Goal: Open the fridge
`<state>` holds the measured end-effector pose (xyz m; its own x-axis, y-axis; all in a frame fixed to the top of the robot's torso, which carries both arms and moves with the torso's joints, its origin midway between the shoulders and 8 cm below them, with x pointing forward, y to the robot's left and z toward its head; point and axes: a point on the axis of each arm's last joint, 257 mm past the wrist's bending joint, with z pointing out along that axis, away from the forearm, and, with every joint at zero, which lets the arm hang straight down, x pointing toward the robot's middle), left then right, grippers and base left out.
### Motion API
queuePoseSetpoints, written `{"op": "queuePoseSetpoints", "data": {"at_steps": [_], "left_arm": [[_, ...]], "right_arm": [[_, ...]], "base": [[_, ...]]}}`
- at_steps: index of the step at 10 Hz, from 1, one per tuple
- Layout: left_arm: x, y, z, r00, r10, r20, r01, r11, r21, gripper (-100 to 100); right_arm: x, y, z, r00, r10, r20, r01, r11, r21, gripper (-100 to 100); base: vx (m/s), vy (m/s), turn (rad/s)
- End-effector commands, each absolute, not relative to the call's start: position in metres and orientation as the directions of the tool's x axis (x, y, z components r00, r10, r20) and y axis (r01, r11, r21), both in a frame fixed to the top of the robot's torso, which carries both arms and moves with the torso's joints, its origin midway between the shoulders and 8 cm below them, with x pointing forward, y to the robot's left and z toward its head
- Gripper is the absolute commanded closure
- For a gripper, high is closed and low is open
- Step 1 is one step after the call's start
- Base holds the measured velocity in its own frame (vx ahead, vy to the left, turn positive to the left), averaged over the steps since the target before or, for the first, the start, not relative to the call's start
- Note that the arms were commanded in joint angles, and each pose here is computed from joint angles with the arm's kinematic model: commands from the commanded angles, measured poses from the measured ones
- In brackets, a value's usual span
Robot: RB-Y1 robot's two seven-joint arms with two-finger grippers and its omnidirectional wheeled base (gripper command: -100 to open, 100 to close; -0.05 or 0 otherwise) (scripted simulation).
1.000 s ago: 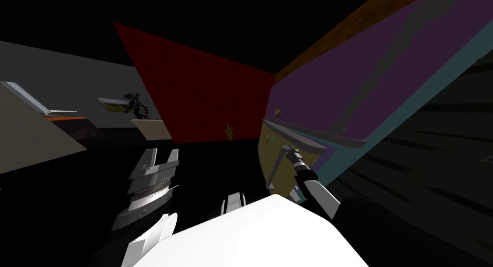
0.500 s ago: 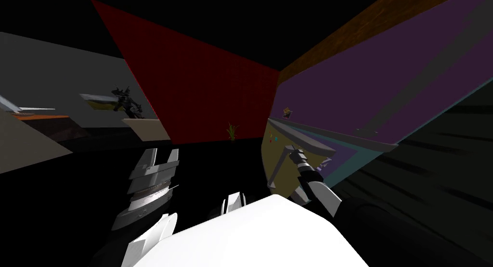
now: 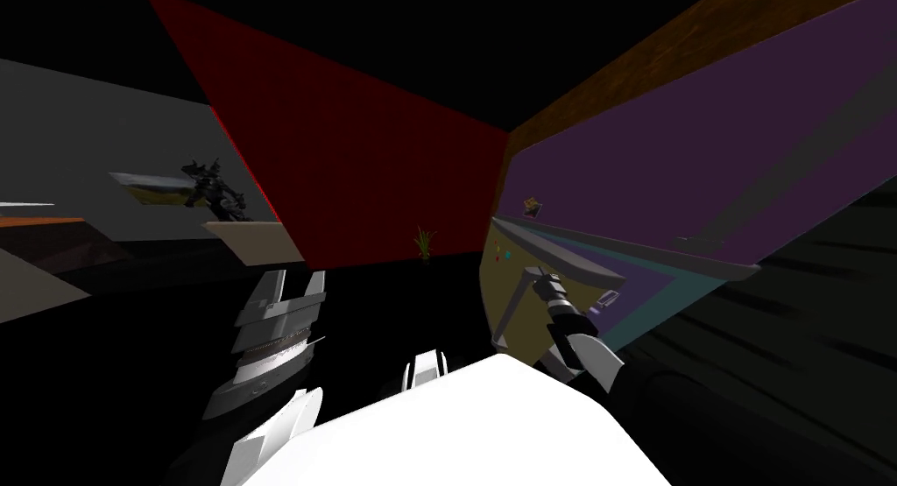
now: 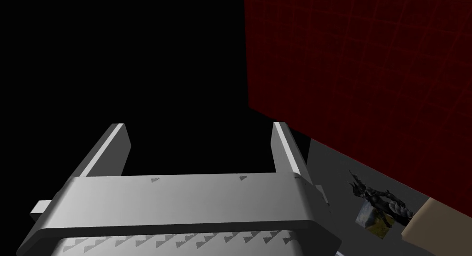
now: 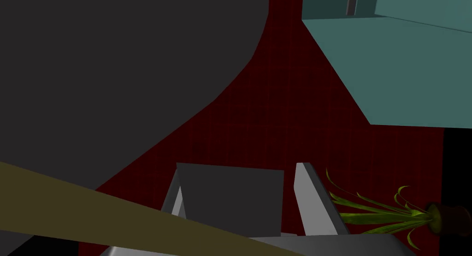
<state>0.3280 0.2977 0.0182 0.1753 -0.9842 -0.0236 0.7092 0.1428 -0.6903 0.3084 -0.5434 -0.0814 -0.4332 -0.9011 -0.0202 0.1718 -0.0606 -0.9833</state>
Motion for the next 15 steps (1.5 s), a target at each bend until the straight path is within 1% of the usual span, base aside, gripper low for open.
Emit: {"op": "queuePoseSetpoints", "data": {"at_steps": [1, 5, 9, 11, 12, 13, 15], "left_arm": [[0.328, 0.298, 0.018, 0.175, -0.984, -0.024, 0.709, 0.143, -0.690, 0], [0.328, 0.298, 0.018, 0.175, -0.984, -0.024, 0.709, 0.143, -0.690, 0], [0.328, 0.298, 0.018, 0.175, -0.984, -0.024, 0.709, 0.143, -0.690, 0], [0.328, 0.298, 0.018, 0.175, -0.984, -0.024, 0.709, 0.143, -0.690, 0], [0.328, 0.298, 0.018, 0.175, -0.984, -0.024, 0.709, 0.143, -0.690, 0], [0.328, 0.298, 0.018, 0.175, -0.984, -0.024, 0.709, 0.143, -0.690, 0], [0.328, 0.298, 0.018, 0.175, -0.984, -0.024, 0.709, 0.143, -0.690, 0]], "right_arm": [[0.297, -0.560, -0.081, -0.473, -0.881, -0.022, 0.173, -0.068, -0.983, 100], [0.280, -0.579, -0.080, -0.523, -0.852, -0.022, 0.170, -0.079, -0.982, 100], [0.262, -0.598, -0.079, -0.571, -0.821, -0.021, 0.166, -0.090, -0.982, 100], [0.243, -0.616, -0.078, -0.617, -0.787, -0.020, 0.162, -0.102, -0.981, 100], [0.243, -0.616, -0.078, -0.617, -0.787, -0.020, 0.162, -0.102, -0.981, 100], [0.244, -0.614, -0.077, -0.614, -0.789, -0.018, 0.163, -0.105, -0.981, 100], [0.233, -0.626, -0.080, -0.641, -0.767, -0.022, 0.159, -0.104, -0.982, 100]], "base": [[0.243, 0.267, -0.069], [0.246, 0.276, -0.068], [0.199, 0.241, -0.045], [0.269, 0.308, -0.074], [0.228, 0.276, -0.032], [0.103, 0.121, 0.003], [0.209, 0.148, -0.021]]}}
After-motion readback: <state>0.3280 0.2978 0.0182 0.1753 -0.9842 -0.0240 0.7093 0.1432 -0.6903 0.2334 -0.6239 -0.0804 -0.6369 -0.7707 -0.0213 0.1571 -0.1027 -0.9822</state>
